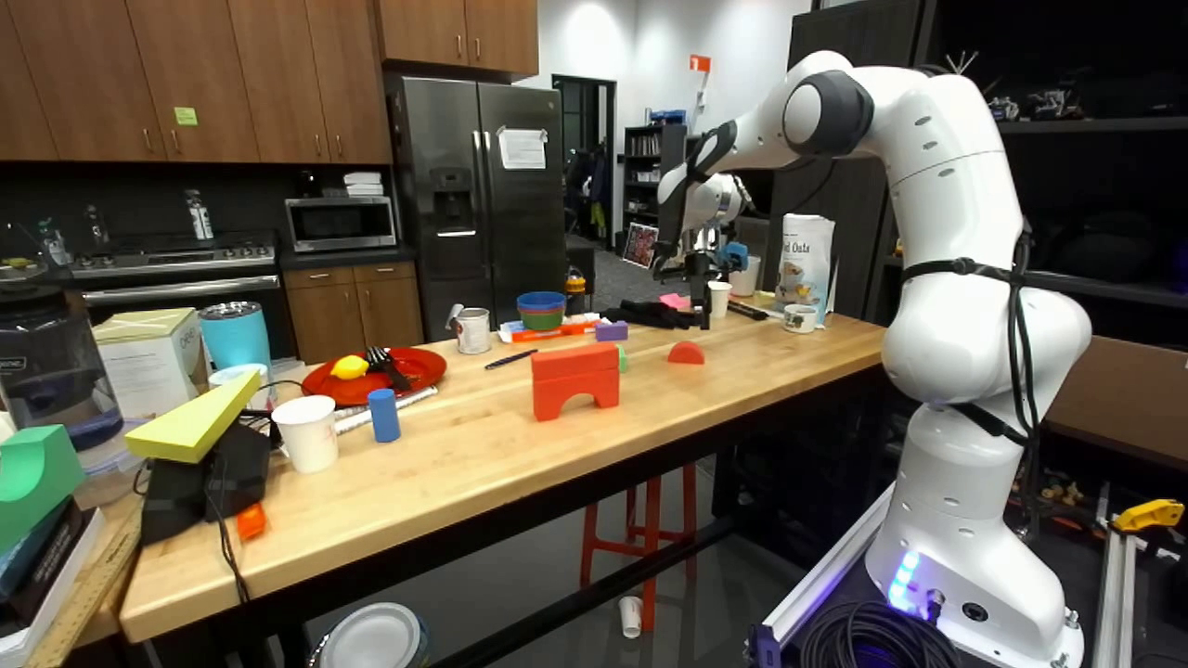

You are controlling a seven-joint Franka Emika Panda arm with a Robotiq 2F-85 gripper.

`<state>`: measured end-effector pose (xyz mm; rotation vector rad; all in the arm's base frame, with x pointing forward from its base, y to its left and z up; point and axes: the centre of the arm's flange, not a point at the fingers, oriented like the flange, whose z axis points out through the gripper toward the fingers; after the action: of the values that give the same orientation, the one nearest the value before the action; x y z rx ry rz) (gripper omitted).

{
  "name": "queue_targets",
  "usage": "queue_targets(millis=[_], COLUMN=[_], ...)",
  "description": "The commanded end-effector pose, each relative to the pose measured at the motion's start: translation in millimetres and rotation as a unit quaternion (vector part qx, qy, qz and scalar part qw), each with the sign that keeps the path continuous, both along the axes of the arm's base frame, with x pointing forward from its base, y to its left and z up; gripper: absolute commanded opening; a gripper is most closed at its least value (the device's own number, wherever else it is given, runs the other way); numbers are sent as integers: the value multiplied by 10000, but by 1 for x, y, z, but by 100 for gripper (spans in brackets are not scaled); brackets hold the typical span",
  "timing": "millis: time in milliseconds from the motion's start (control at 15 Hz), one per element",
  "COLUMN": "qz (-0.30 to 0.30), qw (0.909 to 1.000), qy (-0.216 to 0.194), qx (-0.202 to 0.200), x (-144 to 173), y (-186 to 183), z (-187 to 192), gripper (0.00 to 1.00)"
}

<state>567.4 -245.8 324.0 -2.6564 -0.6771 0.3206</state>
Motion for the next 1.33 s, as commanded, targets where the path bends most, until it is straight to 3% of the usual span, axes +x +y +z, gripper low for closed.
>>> queue_targets(millis=[0,333,1267], qz=[169,190,202], qw=[9999,9997,9991], qy=[-6,-68,352], qx=[-23,161,99], x=[4,5,9], y=[2,5,12], z=[-2,-11,-32], gripper=[100,100,100])
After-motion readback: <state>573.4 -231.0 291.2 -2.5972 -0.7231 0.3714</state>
